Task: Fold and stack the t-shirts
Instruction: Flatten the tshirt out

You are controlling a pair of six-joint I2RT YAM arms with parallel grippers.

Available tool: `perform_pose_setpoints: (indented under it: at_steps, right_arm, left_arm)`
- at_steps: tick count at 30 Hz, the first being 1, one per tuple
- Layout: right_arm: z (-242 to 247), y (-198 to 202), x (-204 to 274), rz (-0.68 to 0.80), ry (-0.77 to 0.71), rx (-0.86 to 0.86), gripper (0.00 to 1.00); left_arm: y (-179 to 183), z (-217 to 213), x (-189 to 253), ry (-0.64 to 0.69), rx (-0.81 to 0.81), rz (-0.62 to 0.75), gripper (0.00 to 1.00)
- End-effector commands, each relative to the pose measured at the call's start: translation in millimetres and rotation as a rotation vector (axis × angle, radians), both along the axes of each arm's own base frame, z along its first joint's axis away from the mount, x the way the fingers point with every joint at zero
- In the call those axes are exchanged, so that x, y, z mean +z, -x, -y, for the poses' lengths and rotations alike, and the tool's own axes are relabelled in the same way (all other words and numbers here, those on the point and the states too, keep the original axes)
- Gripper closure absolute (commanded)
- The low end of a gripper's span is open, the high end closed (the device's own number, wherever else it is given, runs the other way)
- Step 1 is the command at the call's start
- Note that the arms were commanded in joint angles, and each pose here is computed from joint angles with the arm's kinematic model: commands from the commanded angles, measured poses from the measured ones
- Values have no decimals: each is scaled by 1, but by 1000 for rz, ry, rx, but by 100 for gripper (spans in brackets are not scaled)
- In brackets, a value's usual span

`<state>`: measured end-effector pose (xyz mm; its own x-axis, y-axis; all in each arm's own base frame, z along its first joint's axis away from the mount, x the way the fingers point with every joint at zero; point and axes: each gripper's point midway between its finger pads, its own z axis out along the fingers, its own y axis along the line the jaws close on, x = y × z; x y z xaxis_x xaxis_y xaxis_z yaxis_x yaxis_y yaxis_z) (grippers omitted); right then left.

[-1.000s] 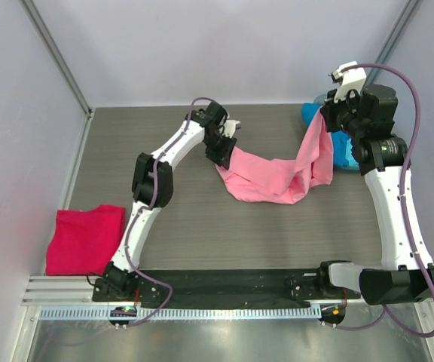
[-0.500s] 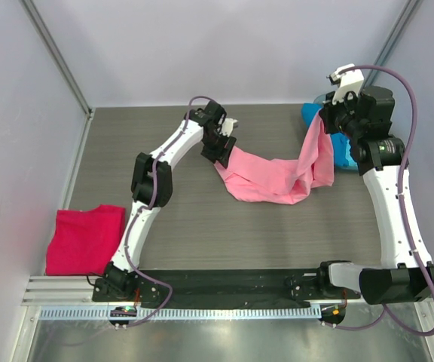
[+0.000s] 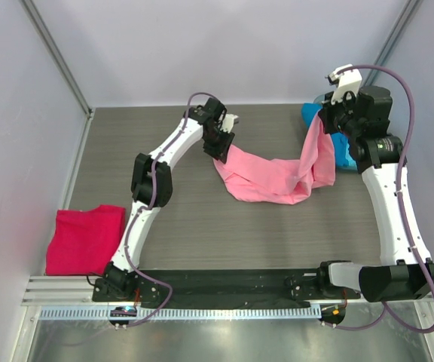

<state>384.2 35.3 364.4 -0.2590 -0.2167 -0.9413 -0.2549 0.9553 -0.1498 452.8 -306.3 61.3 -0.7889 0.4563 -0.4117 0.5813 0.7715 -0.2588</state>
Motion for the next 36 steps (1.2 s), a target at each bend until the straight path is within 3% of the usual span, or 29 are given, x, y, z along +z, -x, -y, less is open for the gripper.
perform_pose_setpoints:
  at_steps: [1,13,17,20,24,31,36]
  right_arm:
    - [4,-4,8,43,17,-14,99]
    - [4,-5,0,27,23,-12,99]
    - [4,-5,-2,23,24,-14,99]
    - [4,-5,-2,23,24,-14,99]
    - [5,-4,-4,22,26,-15,99]
    - [11,-4,4,39,43,-44,99]
    - [37,-10,27,122,69,-195,99]
  left_arm:
    - [-2,8,8,37,-6,11,62]
    - [4,12,-10,27,-17,-23,62]
    - [4,13,-13,25,-21,-26,66]
    - [3,14,-13,27,-26,-24,74]
    - [3,16,-9,39,-33,-21,97]
    - [3,3,49,60,-30,65,100]
    - [9,-30,141,74,-21,241,100]
